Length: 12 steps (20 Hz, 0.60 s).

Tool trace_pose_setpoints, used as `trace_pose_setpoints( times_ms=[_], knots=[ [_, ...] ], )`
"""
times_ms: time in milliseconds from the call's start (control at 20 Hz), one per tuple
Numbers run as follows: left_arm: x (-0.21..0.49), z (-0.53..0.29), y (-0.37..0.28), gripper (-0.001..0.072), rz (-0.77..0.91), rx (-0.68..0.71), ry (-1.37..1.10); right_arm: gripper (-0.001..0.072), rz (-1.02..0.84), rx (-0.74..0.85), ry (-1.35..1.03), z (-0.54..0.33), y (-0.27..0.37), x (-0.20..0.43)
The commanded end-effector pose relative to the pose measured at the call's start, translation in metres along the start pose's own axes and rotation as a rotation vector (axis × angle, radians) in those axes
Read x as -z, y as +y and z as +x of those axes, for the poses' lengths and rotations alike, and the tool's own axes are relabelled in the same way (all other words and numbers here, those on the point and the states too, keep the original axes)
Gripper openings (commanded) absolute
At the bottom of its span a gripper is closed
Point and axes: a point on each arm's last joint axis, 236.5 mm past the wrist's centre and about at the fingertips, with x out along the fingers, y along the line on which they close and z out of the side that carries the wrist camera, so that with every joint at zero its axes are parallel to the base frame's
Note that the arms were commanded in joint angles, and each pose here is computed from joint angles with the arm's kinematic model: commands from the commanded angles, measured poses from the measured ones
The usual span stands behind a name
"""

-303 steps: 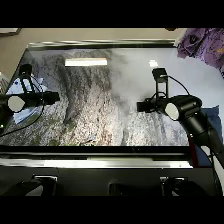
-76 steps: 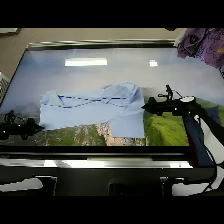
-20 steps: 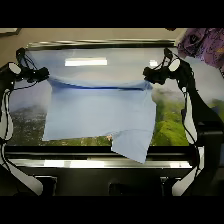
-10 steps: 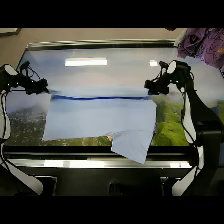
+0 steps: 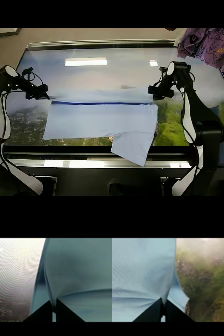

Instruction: Fold the clothes and pants, and hang the long-sleeved shirts on hangers.

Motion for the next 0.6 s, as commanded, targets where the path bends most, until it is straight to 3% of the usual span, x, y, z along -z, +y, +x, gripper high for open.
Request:
trace_pose_setpoints(
  times_ms=[0, 250, 300, 400, 450, 500, 550],
  knots=[
    [0.018, 0.013, 0.001, 0.0016, -0.002, -0.006, 0.071, 0.0031, 0.002, -0.007, 0.054, 0.006, 0.001, 0.011],
    [0.033, 0.032, 0.002, 0.0022, -0.004, -0.016, 0.13, 0.0032, 0.008, -0.029, 0.127, 0.017, 0.006, 0.024],
    [0.033, 0.034, 0.002, 0.0064, -0.005, -0.016, 0.131, 0.0032, 0.01, -0.03, 0.147, 0.021, 0.006, 0.027],
    [0.032, 0.036, 0.002, 0.0274, -0.012, -0.016, 0.128, 0.0049, 0.014, -0.045, 0.177, 0.029, 0.009, 0.032],
    [0.03, 0.036, 0.003, 0.0396, -0.038, -0.018, 0.123, 0.0132, 0.015, -0.049, 0.168, 0.03, 0.01, 0.029],
    [0.029, 0.036, 0.003, 0.0551, -0.075, -0.02, 0.116, 0.0163, 0.016, -0.052, 0.15, 0.03, 0.011, 0.025],
    [0.027, 0.034, 0.003, 0.0645, -0.094, -0.021, 0.11, 0.0222, 0.015, -0.055, 0.126, 0.027, 0.012, 0.021]
  ],
)
